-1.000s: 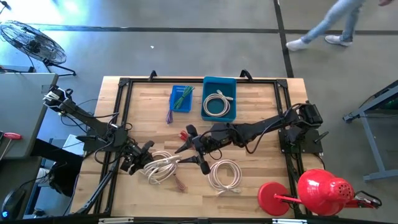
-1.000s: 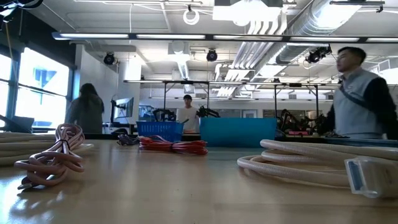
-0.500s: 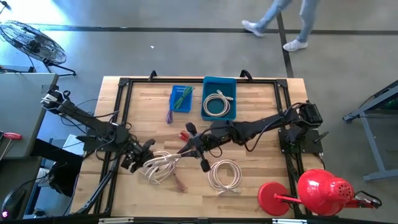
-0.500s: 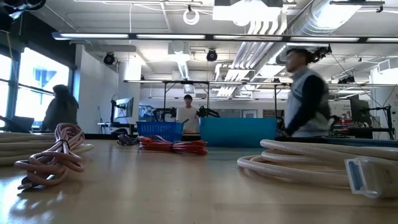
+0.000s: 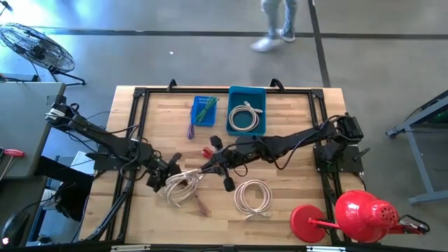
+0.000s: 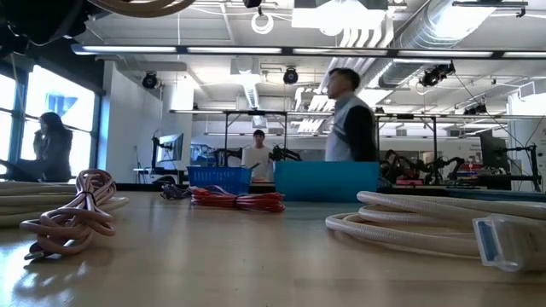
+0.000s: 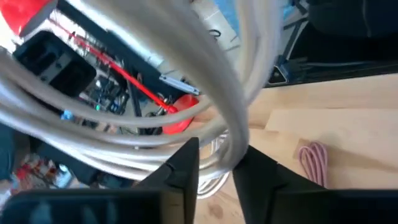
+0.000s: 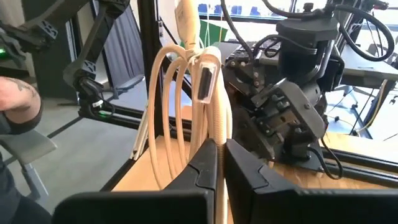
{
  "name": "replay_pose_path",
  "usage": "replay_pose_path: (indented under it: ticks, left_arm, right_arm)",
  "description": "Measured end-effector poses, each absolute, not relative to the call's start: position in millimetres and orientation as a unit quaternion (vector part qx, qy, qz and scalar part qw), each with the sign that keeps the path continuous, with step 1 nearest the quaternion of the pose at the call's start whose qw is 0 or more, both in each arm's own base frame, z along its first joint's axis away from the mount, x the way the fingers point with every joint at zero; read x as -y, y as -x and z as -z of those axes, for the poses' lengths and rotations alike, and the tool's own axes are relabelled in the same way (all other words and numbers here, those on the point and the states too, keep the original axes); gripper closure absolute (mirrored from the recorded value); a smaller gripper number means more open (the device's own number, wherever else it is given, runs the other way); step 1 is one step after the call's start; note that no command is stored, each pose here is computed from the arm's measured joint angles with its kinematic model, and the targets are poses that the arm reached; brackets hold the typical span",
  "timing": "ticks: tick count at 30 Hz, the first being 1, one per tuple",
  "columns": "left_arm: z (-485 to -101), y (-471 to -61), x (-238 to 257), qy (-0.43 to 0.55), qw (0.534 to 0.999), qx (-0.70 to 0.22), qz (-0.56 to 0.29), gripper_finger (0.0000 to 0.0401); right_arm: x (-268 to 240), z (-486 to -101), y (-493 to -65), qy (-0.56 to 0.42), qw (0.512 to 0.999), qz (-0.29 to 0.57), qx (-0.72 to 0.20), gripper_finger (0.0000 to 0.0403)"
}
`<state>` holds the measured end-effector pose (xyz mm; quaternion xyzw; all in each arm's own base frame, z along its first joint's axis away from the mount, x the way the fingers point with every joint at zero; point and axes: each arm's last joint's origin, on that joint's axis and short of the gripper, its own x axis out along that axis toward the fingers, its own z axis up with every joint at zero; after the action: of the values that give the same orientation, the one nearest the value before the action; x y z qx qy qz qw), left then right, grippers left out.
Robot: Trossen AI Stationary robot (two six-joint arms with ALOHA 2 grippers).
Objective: Pick & Place USB Port
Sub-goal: Put the white HDMI cable into the dark blue bin
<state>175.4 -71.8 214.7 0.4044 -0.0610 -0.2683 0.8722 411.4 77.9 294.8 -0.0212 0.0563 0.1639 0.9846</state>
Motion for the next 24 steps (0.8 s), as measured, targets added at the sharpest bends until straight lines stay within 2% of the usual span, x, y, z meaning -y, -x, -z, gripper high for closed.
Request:
replay_pose_path:
  ticks: [8,16,24]
  left_arm:
    - [-219,-177,67,-0.332,0.924,0.017,0.19,0.0253]
    - [-228,-174,65,-0.321,0.933,0.038,0.157,0.0188]
    - [-223,-175,56,-0.336,0.94,-0.046,0.032,0.0179]
  right_arm:
    - [-78,-296,-411,0.019,0.986,-0.158,-0.057,0.0399]
    - [-78,-295,-411,0.024,0.987,-0.147,-0.061,0.04]
    - [-88,-299,-401,0.04,0.983,-0.158,-0.082,0.04]
